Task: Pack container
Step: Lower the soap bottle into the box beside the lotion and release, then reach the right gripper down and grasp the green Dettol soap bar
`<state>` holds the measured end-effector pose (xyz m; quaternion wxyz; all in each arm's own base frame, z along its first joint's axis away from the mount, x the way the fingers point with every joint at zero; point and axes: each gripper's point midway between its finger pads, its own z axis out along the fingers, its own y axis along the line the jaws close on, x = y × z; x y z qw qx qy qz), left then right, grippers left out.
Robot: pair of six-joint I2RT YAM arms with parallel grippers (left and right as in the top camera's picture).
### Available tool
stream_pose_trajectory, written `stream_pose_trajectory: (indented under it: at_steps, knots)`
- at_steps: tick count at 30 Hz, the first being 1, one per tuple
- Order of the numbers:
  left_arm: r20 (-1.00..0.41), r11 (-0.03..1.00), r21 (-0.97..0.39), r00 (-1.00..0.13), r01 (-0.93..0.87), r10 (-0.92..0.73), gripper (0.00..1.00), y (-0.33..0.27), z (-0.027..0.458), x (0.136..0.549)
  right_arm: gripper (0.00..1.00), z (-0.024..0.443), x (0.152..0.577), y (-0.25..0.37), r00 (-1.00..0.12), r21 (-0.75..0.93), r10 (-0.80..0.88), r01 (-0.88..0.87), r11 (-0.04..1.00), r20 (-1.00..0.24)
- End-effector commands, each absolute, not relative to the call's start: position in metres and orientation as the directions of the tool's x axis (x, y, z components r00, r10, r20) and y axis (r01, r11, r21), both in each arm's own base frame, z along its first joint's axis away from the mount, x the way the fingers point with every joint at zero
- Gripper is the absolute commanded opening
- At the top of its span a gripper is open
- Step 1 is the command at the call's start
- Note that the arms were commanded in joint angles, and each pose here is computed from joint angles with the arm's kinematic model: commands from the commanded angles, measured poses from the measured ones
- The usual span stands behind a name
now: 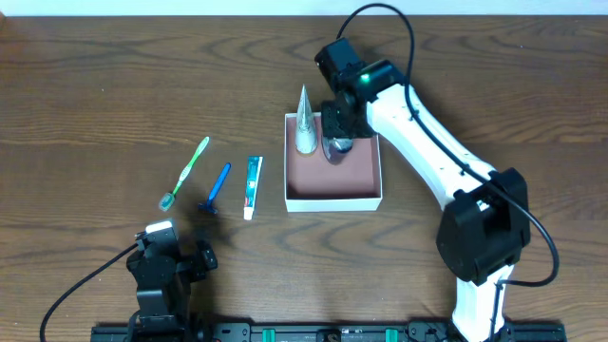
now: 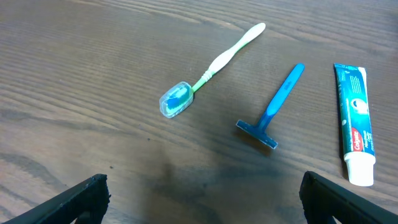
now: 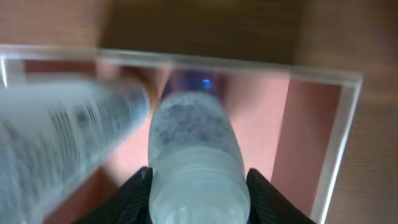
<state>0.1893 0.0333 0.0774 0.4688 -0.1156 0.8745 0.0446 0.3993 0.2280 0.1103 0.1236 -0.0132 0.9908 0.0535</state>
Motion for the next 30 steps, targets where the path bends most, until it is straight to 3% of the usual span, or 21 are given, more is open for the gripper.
stream_pose_trajectory:
  at_steps: [1,5,7,9,16,20,25,30]
  knots:
    - [-0.830,0.966,-0.035,-0.531,-0.258,-0.172,0.98,0.035,0.074,0.189,0.47,0.114,0.403,0.239,-0.964,0.136,0.010,-0.027,0.990,-0.265]
    - [-0.830,0.966,-0.035,-0.531,-0.258,-0.172,0.98,0.035,0.074,0.189,0.71,0.134,0.404,0.239,-0.953,0.150,0.001,-0.047,0.988,-0.303]
    - [-0.830,0.966,-0.035,-0.531,-0.258,-0.172,0.98,0.035,0.074,0.189,0.90,0.150,0.402,0.234,-0.945,0.152,-0.006,-0.059,0.987,-0.327]
    - [-0.830,0.966,-0.035,-0.531,-0.258,-0.172,0.98,0.035,0.074,0.189,0.99,0.171,0.396,0.224,-0.936,0.151,0.008,-0.049,0.987,-0.351]
    - [-0.830,0.966,-0.035,-0.531,-0.258,-0.172,0.98,0.035,0.074,0.189,0.96,0.239,0.365,0.152,-0.912,0.064,-0.010,-0.040,0.997,-0.411]
    - [-0.830,0.966,-0.035,-0.531,-0.258,-0.172,0.98,0.035,0.074,0.189,0.95,0.254,0.347,0.083,-0.915,-0.057,0.065,0.096,0.994,-0.398]
    - [-0.830,0.966,-0.035,-0.531,-0.258,-0.172,0.98,0.035,0.074,0.189,0.88,0.238,0.330,0.021,-0.954,-0.150,0.113,0.159,0.976,-0.277]
    - [-0.830,0.966,-0.035,-0.531,-0.258,-0.172,0.98,0.035,0.074,0.189,0.93,0.192,0.322,-0.016,-0.970,-0.183,0.168,0.200,0.962,-0.178]
